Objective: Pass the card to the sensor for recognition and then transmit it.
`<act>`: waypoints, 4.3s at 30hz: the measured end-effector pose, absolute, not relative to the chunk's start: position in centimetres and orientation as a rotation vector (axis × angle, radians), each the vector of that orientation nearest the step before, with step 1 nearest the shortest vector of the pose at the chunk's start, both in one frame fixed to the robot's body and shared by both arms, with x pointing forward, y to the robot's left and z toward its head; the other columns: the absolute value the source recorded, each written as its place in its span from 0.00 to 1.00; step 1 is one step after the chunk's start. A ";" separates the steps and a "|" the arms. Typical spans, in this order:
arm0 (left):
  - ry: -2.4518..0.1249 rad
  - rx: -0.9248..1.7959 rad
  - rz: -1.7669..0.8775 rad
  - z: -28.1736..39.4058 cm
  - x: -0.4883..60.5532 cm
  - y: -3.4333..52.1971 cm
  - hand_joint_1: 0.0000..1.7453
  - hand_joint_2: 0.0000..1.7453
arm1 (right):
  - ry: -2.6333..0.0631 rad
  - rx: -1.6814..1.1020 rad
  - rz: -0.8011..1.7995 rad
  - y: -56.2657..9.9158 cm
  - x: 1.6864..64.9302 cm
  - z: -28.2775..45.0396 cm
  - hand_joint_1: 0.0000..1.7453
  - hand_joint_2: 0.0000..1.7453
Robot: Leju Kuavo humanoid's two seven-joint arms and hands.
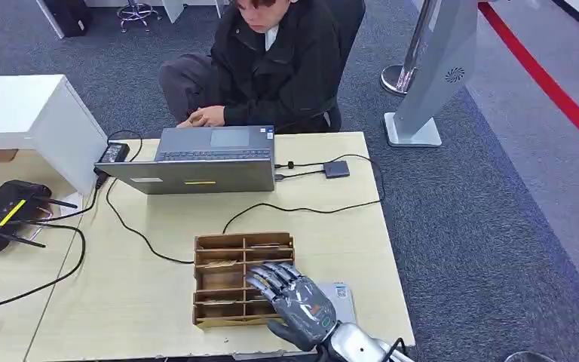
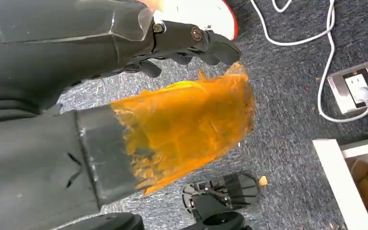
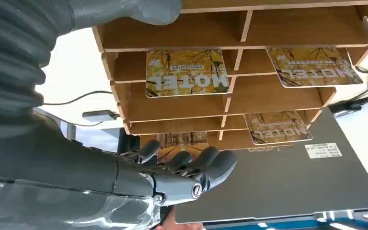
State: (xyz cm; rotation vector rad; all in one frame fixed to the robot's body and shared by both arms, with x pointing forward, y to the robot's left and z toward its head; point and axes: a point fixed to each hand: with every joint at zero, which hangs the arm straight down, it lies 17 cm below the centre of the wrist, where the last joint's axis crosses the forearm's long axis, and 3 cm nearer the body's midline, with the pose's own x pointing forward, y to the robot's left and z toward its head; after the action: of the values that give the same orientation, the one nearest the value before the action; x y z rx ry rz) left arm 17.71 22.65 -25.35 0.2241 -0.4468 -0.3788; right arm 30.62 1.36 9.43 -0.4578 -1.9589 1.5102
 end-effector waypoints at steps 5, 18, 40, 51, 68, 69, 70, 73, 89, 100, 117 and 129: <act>-0.447 0.224 -0.379 -25.3 17.7 22.6 0.00 0.00 | -1.962 -0.457 1.510 1.4 30.7 9.5 0.23 1.00; -0.449 0.225 -0.381 -25.3 17.7 22.7 0.00 0.00 | -1.960 -0.451 1.513 1.5 30.8 9.6 0.24 1.00; -0.449 0.226 -0.377 -25.3 17.8 22.7 0.00 0.00 | -1.944 -0.443 1.524 1.6 30.9 9.5 0.26 1.00; -0.448 0.226 -0.373 -25.3 17.7 22.7 0.00 0.00 | -1.936 -0.434 1.538 1.8 30.8 9.3 0.27 1.00; -0.448 0.227 -0.372 -25.3 17.7 22.8 0.00 0.00 | -1.927 -0.422 1.551 2.0 30.6 9.0 0.46 1.00; -0.448 0.227 -0.372 -25.3 17.7 22.8 0.00 0.00 | -1.927 -0.421 1.552 2.0 30.5 9.0 0.48 1.00; -0.447 0.226 -0.372 -25.3 17.7 22.8 0.00 0.00 | -1.927 -0.420 1.552 2.0 30.5 9.0 0.50 1.00; -0.447 0.227 -0.372 -25.3 17.7 22.8 0.00 0.00 | -1.922 -0.416 1.556 2.0 30.5 8.9 0.52 1.00; -0.447 0.226 -0.372 -25.3 17.7 22.8 0.00 0.00 | -1.929 -0.417 1.552 2.1 30.6 9.3 1.00 1.00; -0.447 0.226 -0.372 -25.3 17.7 22.8 0.00 0.00 | -1.927 -0.414 1.556 2.1 30.6 9.3 0.99 1.00; -0.457 0.228 -0.364 -25.3 17.9 22.9 0.00 0.00 | -2.115 -0.478 1.403 1.9 30.7 14.5 1.00 1.00; -0.467 0.234 -0.319 -25.2 18.0 23.3 0.00 0.00 | -2.338 -0.572 1.171 -0.8 30.2 22.8 1.00 1.00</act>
State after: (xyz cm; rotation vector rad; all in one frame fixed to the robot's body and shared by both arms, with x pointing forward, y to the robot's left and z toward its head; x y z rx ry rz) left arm 17.96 23.29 -25.23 0.2336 -0.4673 -0.3192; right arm 30.23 -0.82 22.77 -0.5717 -2.3377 1.1705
